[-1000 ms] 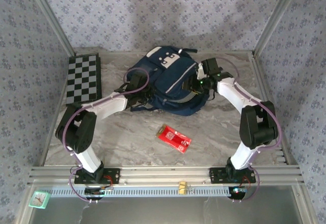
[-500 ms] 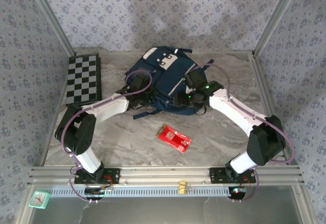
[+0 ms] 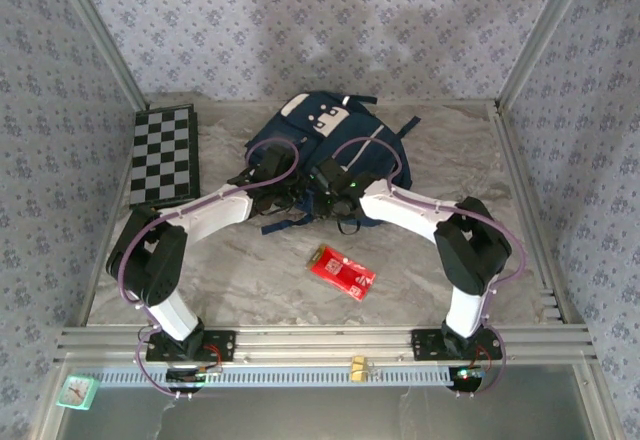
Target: Pack the student bag
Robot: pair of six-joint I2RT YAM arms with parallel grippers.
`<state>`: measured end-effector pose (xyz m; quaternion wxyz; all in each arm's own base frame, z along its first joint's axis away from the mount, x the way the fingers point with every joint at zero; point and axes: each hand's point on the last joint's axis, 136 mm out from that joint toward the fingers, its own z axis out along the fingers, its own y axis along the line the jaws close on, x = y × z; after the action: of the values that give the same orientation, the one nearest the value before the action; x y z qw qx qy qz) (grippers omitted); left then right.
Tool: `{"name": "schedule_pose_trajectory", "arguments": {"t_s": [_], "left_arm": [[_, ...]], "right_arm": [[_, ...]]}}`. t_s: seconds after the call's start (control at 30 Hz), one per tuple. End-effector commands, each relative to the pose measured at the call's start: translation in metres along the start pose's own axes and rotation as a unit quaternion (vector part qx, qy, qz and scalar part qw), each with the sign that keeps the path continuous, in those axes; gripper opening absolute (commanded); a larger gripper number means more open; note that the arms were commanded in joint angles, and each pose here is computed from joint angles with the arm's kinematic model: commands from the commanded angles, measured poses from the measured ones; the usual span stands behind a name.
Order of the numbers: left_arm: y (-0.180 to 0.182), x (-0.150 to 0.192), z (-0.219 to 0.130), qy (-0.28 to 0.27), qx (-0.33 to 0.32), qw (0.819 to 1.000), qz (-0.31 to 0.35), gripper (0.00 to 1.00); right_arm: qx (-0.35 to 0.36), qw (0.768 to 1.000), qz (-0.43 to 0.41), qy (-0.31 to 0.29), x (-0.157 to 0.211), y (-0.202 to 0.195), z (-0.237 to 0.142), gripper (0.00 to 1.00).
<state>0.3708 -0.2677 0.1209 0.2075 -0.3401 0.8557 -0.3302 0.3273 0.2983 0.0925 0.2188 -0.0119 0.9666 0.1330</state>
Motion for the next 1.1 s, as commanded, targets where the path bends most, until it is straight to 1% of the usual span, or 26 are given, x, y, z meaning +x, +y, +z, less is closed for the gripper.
{"name": "schedule_pose_trajectory", "arguments": {"t_s": [0.0,0.1,0.13,0.23,0.27,0.3,0.37,0.47,0.53,0.57,0.67,0.87,1.0,1.07], "left_arm": [[-0.016,0.007,-0.014,0.01,0.026,1.0,-0.005,0.0],[-0.016,0.006,-0.015,0.008,0.026,1.0,-0.005,0.0],[-0.017,0.006,-0.015,0.007,0.027,1.0,-0.005,0.0],[-0.017,0.006,-0.015,0.008,0.027,1.0,-0.004,0.0],[-0.018,0.006,-0.016,0.008,0.028,1.0,-0.004,0.0],[-0.017,0.006,-0.016,0.007,0.028,1.0,-0.002,0.0],[-0.016,0.005,-0.016,0.005,0.025,1.0,-0.003,0.0],[-0.015,0.005,-0.016,0.005,0.026,1.0,-0.004,0.0],[-0.015,0.004,-0.016,0.003,0.025,1.0,-0.002,0.0],[-0.014,0.004,-0.017,0.001,0.023,1.0,0.0,0.0],[-0.012,0.0,-0.018,-0.004,0.019,1.0,0.002,0.0],[-0.005,-0.014,-0.022,-0.019,0.012,1.0,0.001,0.0],[0.0,-0.021,-0.024,-0.025,0.005,1.0,-0.001,0.0],[0.0,-0.023,-0.024,-0.024,0.006,1.0,0.002,0.0]], "right_arm": [[0.038,0.997,0.012,-0.065,-0.032,-0.003,-0.006,0.36],[0.066,0.995,0.02,-0.075,-0.033,-0.015,0.0,0.3],[0.07,0.994,0.023,-0.079,-0.035,-0.016,0.001,0.29],[0.067,0.994,0.015,-0.088,-0.041,-0.013,0.006,0.29],[0.069,0.993,0.012,-0.09,-0.042,-0.012,0.007,0.3],[0.072,0.993,0.012,-0.093,-0.045,-0.011,0.008,0.33],[0.074,0.993,0.01,-0.096,-0.048,-0.011,0.013,0.33],[0.08,0.992,0.006,-0.097,-0.052,-0.01,0.015,0.29],[0.086,0.991,-0.002,-0.102,-0.054,-0.01,0.012,0.22],[0.088,0.991,-0.004,-0.101,-0.053,-0.012,0.011,0.2],[0.095,0.992,-0.006,-0.087,-0.045,-0.018,0.006,0.17],[0.076,0.996,-0.008,-0.052,-0.02,-0.032,-0.007,0.07],[0.051,0.998,-0.016,-0.032,-0.008,-0.044,-0.012,0.05],[0.057,0.998,-0.023,-0.022,0.003,-0.056,-0.012,0.05]]}}
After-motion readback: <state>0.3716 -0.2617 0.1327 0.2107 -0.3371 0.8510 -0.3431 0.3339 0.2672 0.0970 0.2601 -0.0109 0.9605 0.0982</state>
